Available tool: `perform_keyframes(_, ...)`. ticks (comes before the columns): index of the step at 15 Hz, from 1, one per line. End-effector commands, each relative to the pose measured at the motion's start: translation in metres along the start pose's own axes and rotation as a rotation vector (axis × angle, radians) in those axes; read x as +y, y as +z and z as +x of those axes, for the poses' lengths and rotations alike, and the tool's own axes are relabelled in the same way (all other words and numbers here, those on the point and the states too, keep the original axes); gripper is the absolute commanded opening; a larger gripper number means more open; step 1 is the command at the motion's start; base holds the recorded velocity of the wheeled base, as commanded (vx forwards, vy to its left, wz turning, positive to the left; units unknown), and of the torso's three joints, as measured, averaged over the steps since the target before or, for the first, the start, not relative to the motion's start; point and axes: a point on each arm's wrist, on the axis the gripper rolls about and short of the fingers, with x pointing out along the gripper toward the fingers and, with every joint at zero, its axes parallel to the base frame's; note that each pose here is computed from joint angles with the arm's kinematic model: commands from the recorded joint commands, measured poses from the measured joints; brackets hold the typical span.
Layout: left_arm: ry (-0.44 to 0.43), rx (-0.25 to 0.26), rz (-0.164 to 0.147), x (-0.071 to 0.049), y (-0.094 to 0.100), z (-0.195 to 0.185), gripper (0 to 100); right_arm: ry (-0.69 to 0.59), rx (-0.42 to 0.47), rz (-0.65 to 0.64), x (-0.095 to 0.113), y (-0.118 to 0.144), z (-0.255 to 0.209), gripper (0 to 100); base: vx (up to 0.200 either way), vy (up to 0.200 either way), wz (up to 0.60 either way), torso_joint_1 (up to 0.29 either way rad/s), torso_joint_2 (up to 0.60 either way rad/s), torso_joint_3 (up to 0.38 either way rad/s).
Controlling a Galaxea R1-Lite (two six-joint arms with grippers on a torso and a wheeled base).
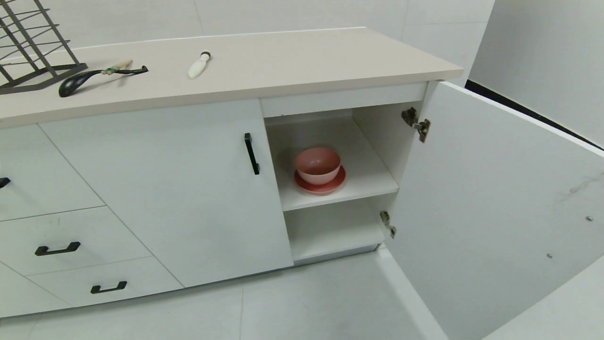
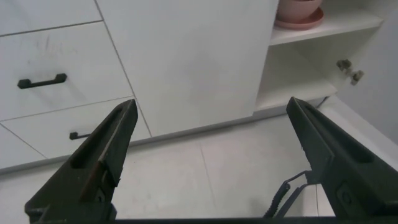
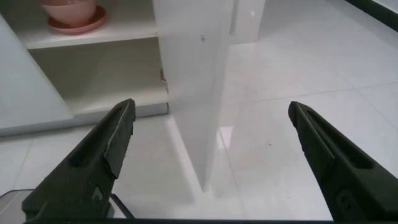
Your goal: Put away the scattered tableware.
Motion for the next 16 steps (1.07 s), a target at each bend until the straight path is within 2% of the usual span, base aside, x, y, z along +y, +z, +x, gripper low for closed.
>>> perform_keyframes(1,0.0,0.001,0.0,0.0,0.0,0.0001,100,0.0,0.003,-0.001,0.0,0.0001,0.0002,100,-0.2,0.0,0.0,0.007,0.01,0.002)
perform_keyframes(5,0.0,0.001,-0.003,0.0,0.0,0.0001,100,0.0,0.003,-0.002,0.0,0.0001,0.0002,100,-0.2,0.0,0.0,0.001,0.0,0.002)
perform_keyframes(12,-0.001,0.001,-0.002,0.0,0.0,0.0001,100,0.0,0.003,0.001,0.0,0.0001,0.0002,100,0.0,-0.2,0.0,0.002,0.0,0.004)
perform_keyframes(16,-0.003,0.001,-0.032,-0.0001,0.0,0.0001,100,0.0,0.004,0.001,0.0,-0.0003,0.0003,100,0.0,0.0,0.0,0.0,0.0,0.0)
